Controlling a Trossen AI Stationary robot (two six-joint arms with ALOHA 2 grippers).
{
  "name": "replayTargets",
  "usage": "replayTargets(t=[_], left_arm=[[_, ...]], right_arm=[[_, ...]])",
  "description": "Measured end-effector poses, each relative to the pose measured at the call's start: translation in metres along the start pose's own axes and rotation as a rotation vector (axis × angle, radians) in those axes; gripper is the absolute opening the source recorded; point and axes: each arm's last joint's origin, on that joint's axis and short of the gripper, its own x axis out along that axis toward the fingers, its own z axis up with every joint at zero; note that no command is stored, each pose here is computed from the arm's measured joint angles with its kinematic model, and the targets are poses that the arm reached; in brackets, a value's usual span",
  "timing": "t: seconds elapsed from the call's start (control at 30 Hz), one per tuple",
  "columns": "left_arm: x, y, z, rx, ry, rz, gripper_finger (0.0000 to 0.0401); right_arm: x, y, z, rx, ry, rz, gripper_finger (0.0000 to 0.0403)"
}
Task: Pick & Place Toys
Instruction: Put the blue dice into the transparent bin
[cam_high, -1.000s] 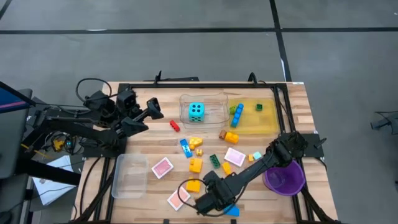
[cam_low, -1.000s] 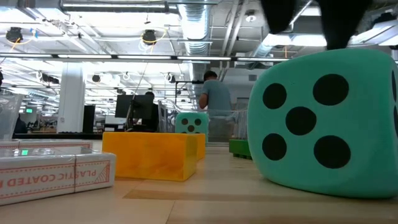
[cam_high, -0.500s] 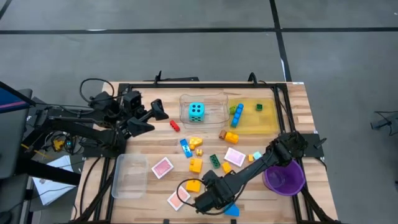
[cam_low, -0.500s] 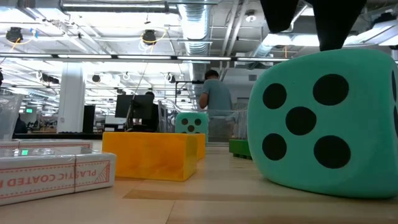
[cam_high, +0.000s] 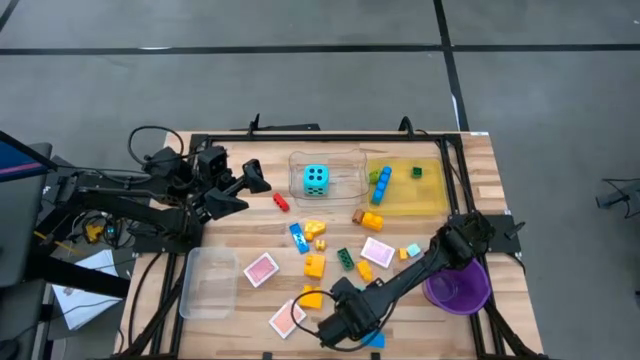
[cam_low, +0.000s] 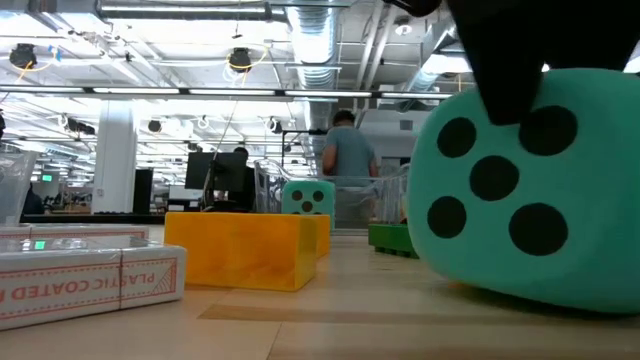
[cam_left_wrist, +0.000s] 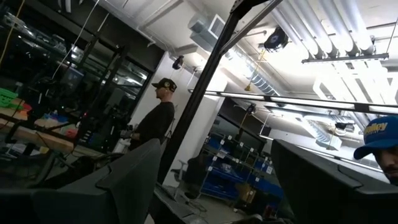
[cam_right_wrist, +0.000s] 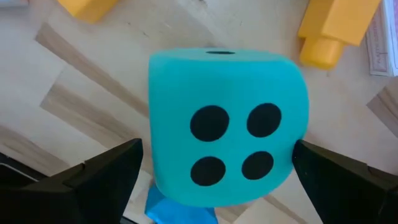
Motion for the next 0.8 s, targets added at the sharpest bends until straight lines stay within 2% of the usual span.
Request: replayTargets(t=[0.23,0.47,0.63,0.8], left_arm=[[0.000,0.000,0.000,0.000,0.000,0.000,0.0301],[0.000,0.000,0.000,0.000,0.000,-0.001,0.0301],[0.000,0.001,-0.001,-0.001,0.004,0.000,0.0301],[0.000,0.000,-0.001,-0.001,0.003,0.000,0.0301]], right_arm=[[-0.004,-0.003,0.003,0.038,-0.008,-0.003,0.0400],[-0.032,-0.012,0.002,0.075,-0.080,0.065,0.0400],[-0.029,-0.015,0.003,0.073,-0.086,0.021,0.0400],[-0.027,-0.010,0.007,0.105,-0.092,0.064,0.0400]])
